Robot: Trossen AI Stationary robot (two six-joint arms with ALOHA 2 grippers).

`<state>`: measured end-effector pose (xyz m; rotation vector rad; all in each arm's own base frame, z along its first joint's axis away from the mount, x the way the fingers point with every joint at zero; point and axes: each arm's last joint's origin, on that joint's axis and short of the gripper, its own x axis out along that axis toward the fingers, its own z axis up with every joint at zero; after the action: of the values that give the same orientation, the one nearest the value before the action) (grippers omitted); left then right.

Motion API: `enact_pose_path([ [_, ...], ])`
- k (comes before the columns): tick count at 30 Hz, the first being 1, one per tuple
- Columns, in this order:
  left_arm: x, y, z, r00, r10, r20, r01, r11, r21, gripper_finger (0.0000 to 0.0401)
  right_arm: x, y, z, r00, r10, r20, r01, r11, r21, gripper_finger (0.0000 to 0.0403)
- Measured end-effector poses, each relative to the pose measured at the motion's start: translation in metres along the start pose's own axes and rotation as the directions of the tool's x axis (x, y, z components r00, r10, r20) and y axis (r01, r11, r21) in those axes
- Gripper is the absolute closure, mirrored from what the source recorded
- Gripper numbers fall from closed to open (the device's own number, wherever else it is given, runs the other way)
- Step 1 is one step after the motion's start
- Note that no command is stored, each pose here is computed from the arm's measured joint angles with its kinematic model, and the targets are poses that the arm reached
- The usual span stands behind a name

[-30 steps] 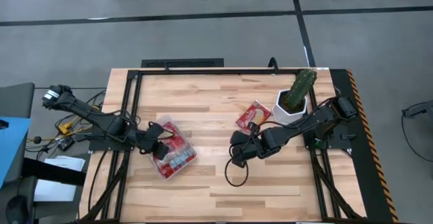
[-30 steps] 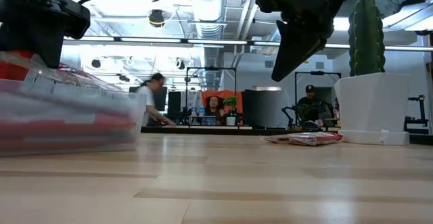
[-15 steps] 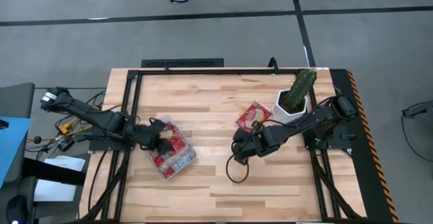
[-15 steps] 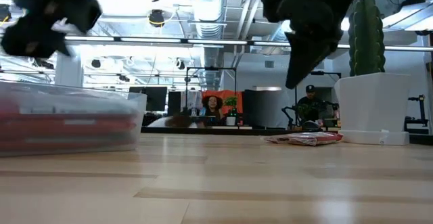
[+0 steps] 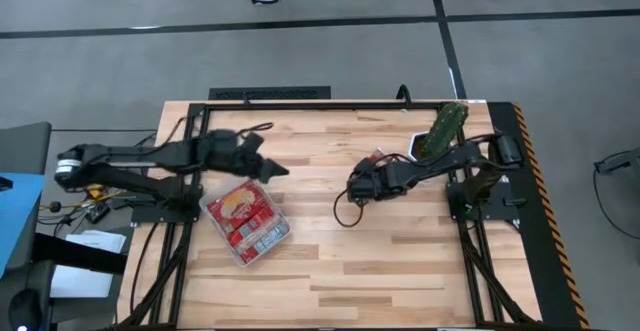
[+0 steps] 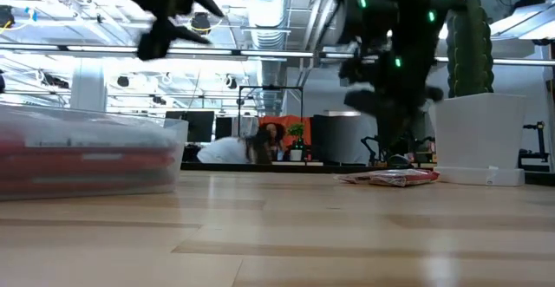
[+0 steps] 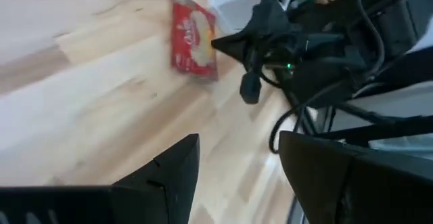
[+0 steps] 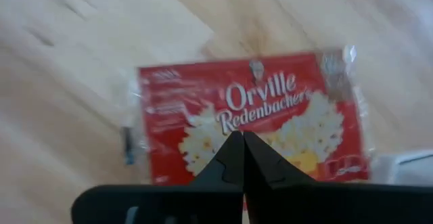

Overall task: Sort popcorn bags into baskets
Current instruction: Put the red popcorn bag into the transparent bin

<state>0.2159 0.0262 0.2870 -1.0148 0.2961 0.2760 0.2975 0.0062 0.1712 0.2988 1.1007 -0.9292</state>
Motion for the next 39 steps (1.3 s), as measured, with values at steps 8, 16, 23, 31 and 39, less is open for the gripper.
enact_pose_path([
  [8,0.056,0.045,0.036,1.000,0.021,-0.013,-0.020,0.999,0.042,0.0211,0.032,-0.010,-0.010,0.999,0.028,0.031,-0.031,0.994,0.106,0.0392],
  [16,0.100,0.087,0.041,0.993,-0.018,-0.121,0.014,0.999,-0.039,0.0211,0.046,0.008,-0.007,0.985,0.155,0.075,-0.161,0.983,0.092,0.0393],
  [23,0.123,0.098,0.040,0.986,-0.020,-0.165,0.011,0.999,-0.053,0.0211,0.042,0.032,-0.003,0.918,0.375,0.127,-0.374,0.927,-0.031,0.0382],
  [31,0.144,0.109,0.038,0.975,0.028,-0.220,-0.047,0.995,-0.084,0.0209,0.012,0.035,0.015,0.873,0.455,0.174,-0.441,0.890,-0.112,0.0393],
  [39,0.159,0.107,0.040,0.960,0.116,-0.257,-0.127,0.992,-0.028,0.0208,-0.023,0.027,-0.011,0.926,0.364,0.103,-0.362,0.932,-0.032,0.0386],
])
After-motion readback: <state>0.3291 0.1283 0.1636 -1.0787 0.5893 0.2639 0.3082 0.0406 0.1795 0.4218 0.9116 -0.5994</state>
